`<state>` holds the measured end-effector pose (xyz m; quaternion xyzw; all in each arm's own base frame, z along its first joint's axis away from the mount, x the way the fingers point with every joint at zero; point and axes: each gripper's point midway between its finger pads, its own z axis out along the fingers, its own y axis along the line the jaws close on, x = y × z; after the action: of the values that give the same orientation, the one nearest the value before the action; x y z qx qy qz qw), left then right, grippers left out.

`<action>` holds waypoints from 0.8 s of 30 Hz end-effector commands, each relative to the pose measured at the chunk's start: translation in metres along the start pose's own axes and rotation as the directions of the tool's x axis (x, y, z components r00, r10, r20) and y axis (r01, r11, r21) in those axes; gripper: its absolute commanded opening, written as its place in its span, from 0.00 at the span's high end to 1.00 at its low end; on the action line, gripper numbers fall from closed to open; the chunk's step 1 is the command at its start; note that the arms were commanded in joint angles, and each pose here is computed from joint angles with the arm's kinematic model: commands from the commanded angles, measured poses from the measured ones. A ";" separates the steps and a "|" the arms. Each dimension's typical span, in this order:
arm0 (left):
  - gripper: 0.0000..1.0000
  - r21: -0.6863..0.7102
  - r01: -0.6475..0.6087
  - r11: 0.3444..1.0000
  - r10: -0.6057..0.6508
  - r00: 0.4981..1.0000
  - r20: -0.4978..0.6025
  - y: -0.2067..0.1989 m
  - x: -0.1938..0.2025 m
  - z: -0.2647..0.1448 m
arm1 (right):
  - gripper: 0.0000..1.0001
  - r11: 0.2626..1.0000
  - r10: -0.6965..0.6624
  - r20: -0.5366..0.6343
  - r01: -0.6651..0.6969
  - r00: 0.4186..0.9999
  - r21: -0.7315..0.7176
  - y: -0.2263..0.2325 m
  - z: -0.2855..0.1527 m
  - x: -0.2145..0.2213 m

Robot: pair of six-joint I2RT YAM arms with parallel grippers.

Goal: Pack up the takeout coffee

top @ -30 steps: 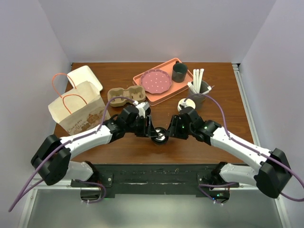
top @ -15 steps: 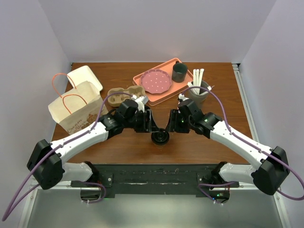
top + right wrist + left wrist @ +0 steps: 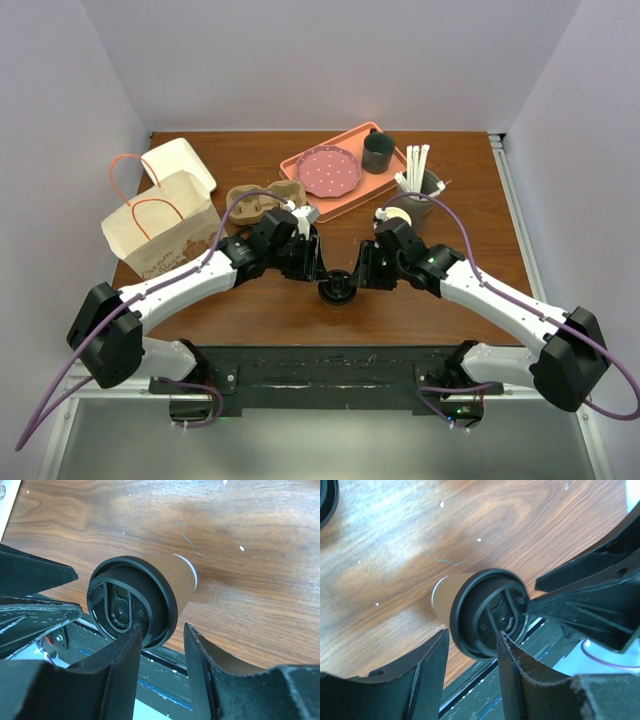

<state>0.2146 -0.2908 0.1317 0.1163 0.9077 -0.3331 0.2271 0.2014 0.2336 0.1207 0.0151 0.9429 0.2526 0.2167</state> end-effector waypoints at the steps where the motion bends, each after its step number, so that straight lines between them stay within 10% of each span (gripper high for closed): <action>1: 0.53 0.002 -0.033 0.999 0.033 0.999 -0.010 0.007 0.006 0.004 | 0.58 0.999 0.023 0.002 -0.023 1.000 -0.043 0.009 0.006 -0.002; 24: 0.51 -0.008 -0.019 1.000 0.019 1.000 -0.011 0.007 0.011 -0.009 | 0.70 0.999 0.043 -0.028 -0.042 0.999 0.028 -0.015 0.017 0.015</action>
<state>0.2036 -0.2797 0.1120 0.1196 0.9152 -0.3204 0.2134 0.2048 0.2459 0.1131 0.0294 0.9341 0.2848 0.2133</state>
